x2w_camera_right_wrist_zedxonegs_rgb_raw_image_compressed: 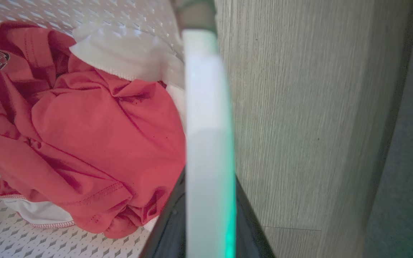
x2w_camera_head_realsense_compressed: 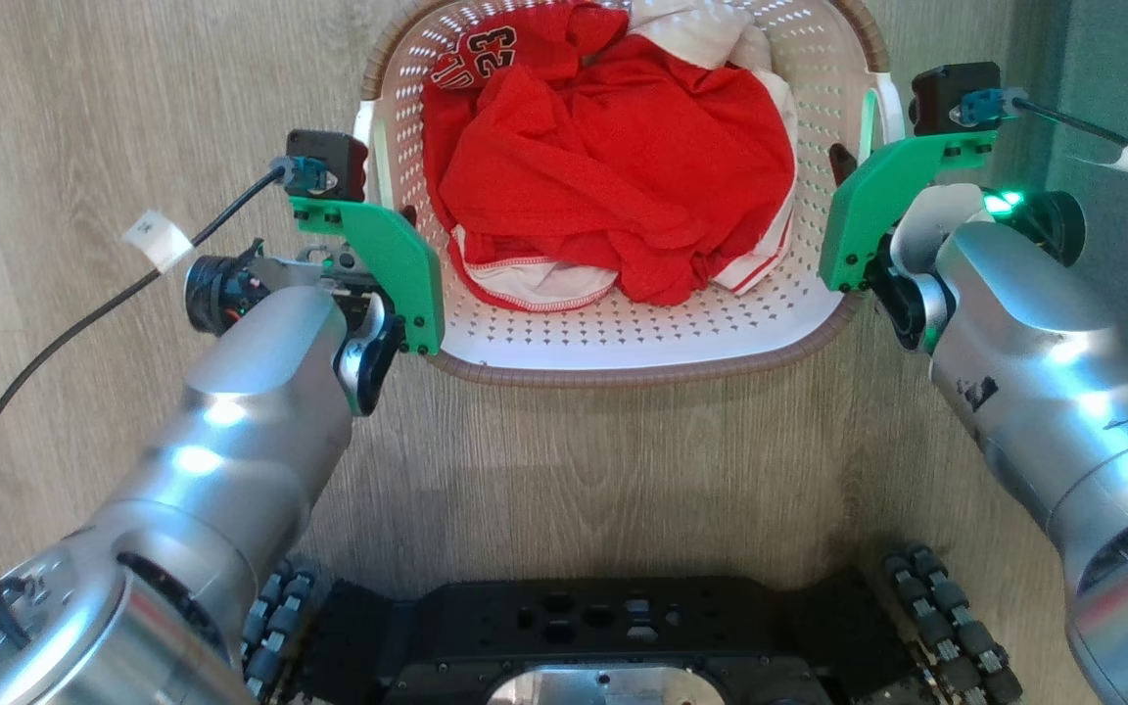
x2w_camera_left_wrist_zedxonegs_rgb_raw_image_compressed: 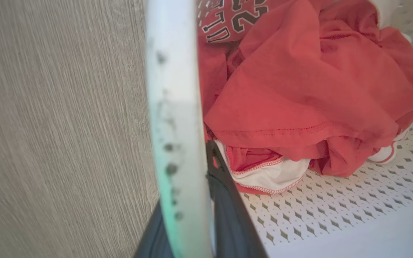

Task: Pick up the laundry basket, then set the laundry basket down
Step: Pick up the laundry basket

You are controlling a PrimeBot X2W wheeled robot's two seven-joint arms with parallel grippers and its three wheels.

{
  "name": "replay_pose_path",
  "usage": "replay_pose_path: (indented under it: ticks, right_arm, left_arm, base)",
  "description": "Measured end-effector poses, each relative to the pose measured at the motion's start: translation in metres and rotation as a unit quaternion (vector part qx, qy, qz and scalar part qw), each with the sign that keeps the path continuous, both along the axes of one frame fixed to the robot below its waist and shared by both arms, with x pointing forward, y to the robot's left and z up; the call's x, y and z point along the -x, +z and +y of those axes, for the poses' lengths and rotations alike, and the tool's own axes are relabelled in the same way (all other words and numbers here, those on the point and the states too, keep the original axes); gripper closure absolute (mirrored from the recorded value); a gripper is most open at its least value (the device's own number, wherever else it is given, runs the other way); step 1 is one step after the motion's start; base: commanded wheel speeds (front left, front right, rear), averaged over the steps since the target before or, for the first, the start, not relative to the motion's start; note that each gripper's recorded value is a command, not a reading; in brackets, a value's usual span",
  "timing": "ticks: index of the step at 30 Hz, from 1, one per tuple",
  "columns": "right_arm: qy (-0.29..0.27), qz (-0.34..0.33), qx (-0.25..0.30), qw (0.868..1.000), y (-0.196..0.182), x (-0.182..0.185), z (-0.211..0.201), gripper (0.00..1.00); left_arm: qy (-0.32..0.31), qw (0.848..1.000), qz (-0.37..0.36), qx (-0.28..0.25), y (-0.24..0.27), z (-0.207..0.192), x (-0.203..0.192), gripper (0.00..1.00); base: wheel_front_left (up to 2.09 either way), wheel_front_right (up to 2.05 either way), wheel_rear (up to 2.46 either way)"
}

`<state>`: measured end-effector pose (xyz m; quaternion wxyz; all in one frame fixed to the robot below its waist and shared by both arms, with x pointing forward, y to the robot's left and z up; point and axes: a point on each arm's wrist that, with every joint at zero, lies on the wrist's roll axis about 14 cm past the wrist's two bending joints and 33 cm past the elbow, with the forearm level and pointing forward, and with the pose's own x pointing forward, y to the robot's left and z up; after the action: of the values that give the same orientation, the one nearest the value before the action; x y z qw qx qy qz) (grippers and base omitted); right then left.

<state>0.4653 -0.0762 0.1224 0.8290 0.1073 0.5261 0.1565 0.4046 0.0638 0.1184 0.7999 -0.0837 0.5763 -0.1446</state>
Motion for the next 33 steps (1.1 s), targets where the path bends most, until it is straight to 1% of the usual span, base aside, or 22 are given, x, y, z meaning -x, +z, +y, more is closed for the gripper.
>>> replay_pose_path:
  ticks: [8,14,15,17,24,33]
  right_arm:
    - [0.02,0.004,0.006,1.0,0.004,0.0,0.0,1.0]
    - [0.056,0.024,0.019,0.998,0.014,0.007,0.001,1.0]
    - [0.065,0.033,0.023,0.997,0.02,0.008,0.001,1.0]
    - [0.065,0.046,0.022,0.997,0.027,0.012,0.001,1.0]
    - [0.088,0.104,0.028,0.99,0.054,0.048,-0.003,1.0]
    - [0.097,0.13,0.033,0.986,0.103,0.074,-0.007,1.0]
  left_arm:
    - [-0.003,1.0,0.002,0.001,0.005,0.0,0.001,1.0]
    - [-0.017,1.0,0.011,-0.003,0.016,0.0,0.005,1.0]
    - [-0.025,1.0,0.011,-0.002,0.021,-0.001,0.004,1.0]
    - [-0.029,1.0,0.013,-0.003,0.028,-0.001,0.006,1.0]
    - [-0.072,0.997,0.038,-0.001,0.054,-0.004,0.038,1.0]
    - [-0.106,0.993,0.048,-0.002,0.097,-0.006,0.058,1.0]
  base:
    - [0.0,0.0,0.0]
    - [0.0,0.0,0.0]
    - [0.0,0.0,0.0]
    - [0.0,0.0,0.0]
    - [0.0,0.0,0.0]
    - [0.0,0.0,0.0]
